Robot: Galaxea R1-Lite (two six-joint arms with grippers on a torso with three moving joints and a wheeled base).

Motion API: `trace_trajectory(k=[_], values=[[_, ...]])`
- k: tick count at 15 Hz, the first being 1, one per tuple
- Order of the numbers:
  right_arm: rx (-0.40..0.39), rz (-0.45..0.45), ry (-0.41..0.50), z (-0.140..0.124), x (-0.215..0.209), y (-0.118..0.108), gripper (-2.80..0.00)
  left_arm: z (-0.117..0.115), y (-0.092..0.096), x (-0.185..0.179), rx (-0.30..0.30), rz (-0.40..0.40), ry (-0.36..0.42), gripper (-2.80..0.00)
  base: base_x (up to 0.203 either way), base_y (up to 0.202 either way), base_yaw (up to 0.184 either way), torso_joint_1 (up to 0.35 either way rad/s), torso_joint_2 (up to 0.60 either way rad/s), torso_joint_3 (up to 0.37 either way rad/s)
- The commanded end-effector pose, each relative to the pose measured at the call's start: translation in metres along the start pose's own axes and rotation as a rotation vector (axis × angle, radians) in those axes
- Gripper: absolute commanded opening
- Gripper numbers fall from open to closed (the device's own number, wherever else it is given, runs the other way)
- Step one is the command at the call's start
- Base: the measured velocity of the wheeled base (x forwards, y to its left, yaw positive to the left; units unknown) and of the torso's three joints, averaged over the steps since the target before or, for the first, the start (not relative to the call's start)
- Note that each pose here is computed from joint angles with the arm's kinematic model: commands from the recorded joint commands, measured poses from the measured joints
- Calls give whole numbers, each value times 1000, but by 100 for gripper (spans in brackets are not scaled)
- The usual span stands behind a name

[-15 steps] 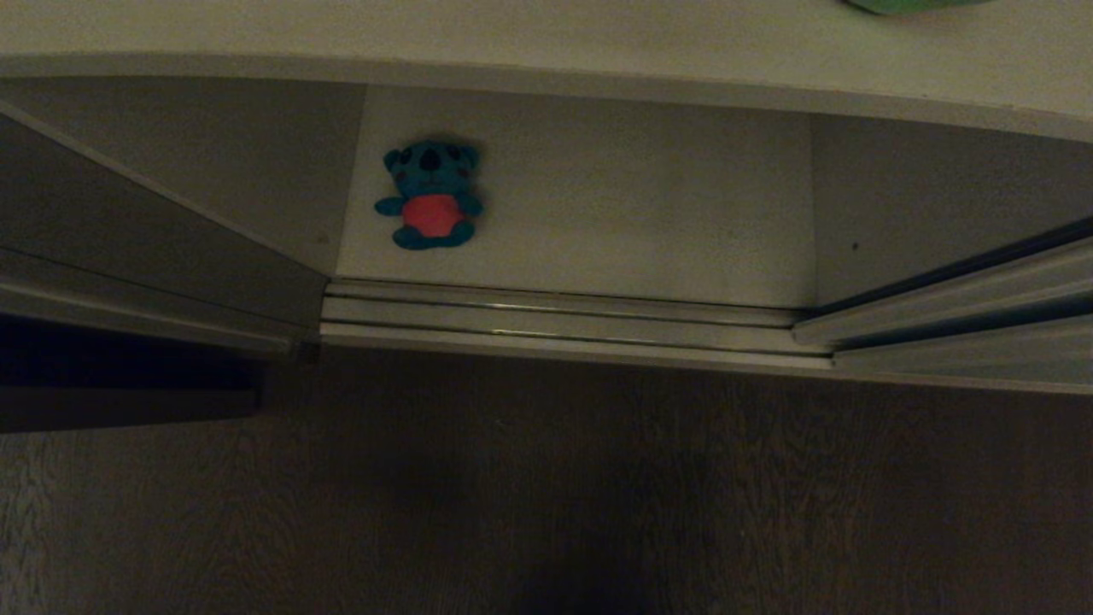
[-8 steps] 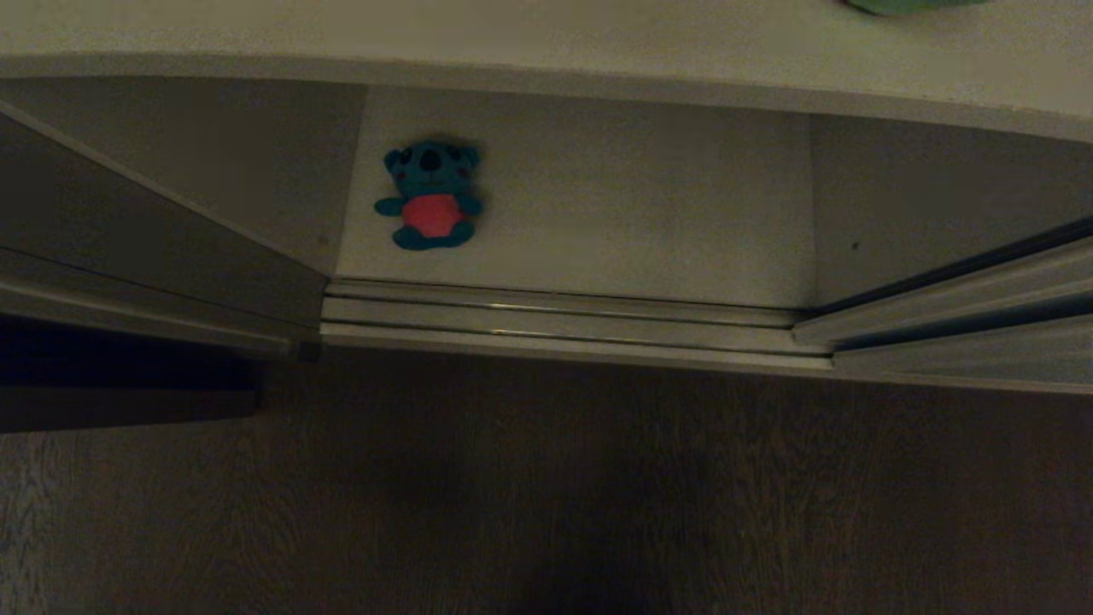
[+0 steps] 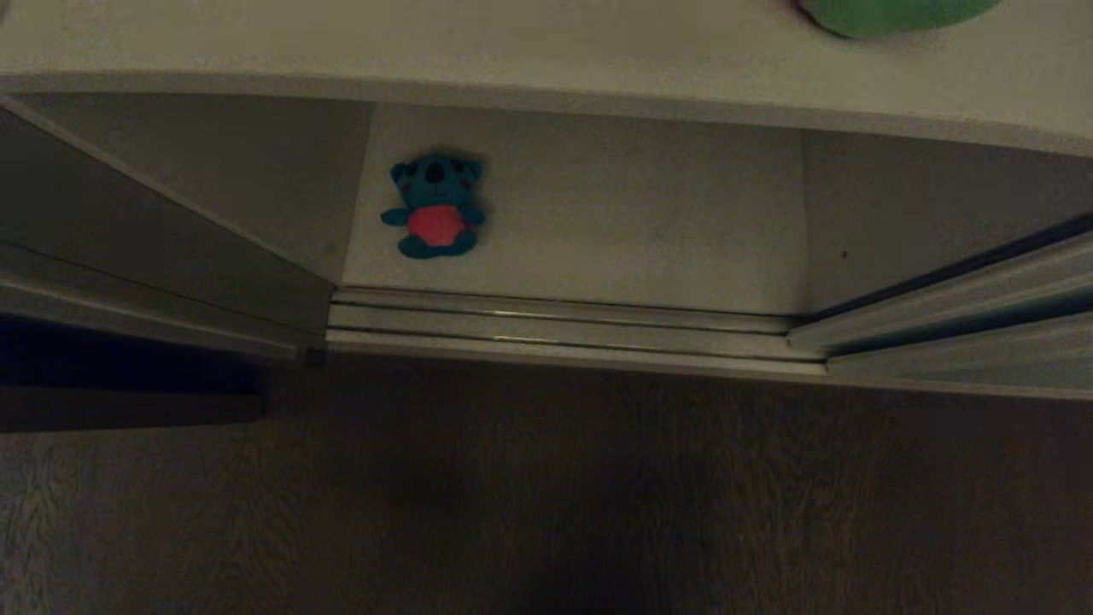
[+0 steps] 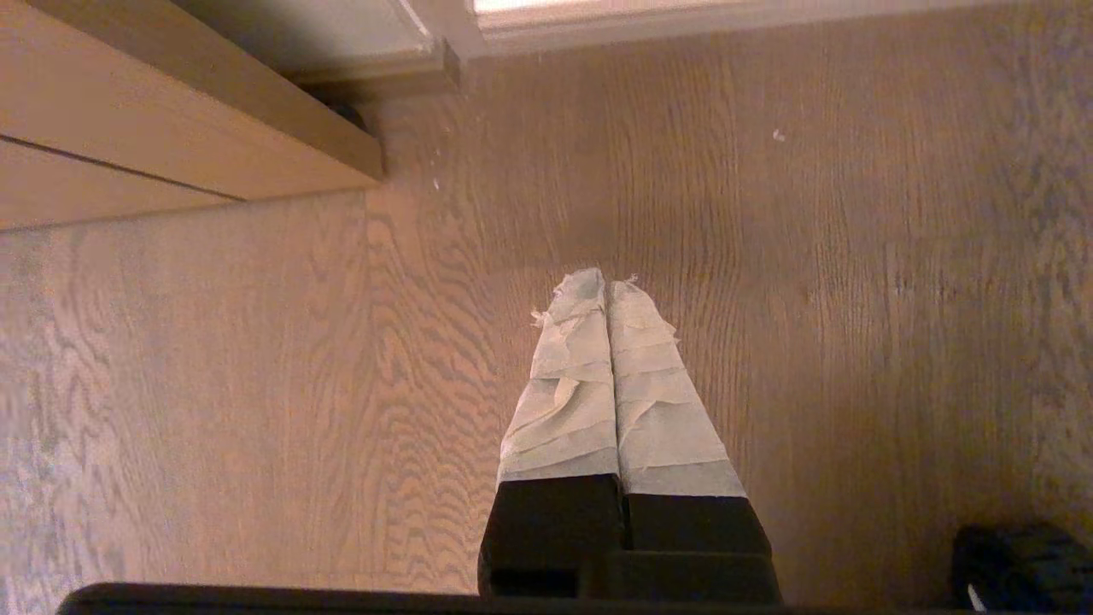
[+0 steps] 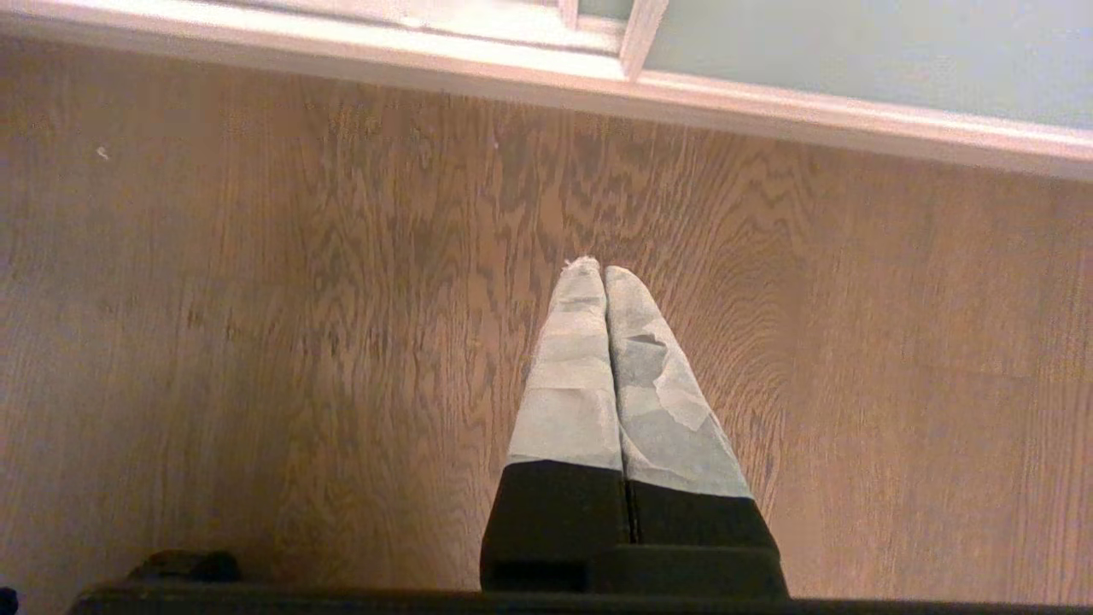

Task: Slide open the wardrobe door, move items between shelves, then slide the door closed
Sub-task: Place the green doll on the lower shelf

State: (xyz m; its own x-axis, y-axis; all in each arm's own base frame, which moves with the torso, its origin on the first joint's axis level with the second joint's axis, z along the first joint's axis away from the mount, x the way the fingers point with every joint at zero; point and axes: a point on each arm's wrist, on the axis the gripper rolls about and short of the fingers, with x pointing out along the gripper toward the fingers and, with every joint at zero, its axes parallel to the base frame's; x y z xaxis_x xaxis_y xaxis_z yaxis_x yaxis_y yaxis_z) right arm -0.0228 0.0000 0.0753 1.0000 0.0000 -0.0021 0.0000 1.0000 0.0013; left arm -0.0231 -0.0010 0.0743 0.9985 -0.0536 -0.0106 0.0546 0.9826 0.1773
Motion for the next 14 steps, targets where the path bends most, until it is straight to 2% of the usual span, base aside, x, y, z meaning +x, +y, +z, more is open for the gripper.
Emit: trace_trajectory(k=[1, 4, 14], values=[[0, 0, 1, 0, 0, 0, -280, 0, 0, 1, -3, 1, 5, -280, 0, 0, 0, 4, 4, 186], [0, 0, 1, 0, 0, 0, -280, 0, 0, 1, -35, 6, 10, -280, 0, 0, 0, 2, 4, 197], [0, 0, 1, 0, 0, 0, -280, 0, 0, 1, -30, 12, 11, -280, 0, 0, 0, 1, 3, 202]])
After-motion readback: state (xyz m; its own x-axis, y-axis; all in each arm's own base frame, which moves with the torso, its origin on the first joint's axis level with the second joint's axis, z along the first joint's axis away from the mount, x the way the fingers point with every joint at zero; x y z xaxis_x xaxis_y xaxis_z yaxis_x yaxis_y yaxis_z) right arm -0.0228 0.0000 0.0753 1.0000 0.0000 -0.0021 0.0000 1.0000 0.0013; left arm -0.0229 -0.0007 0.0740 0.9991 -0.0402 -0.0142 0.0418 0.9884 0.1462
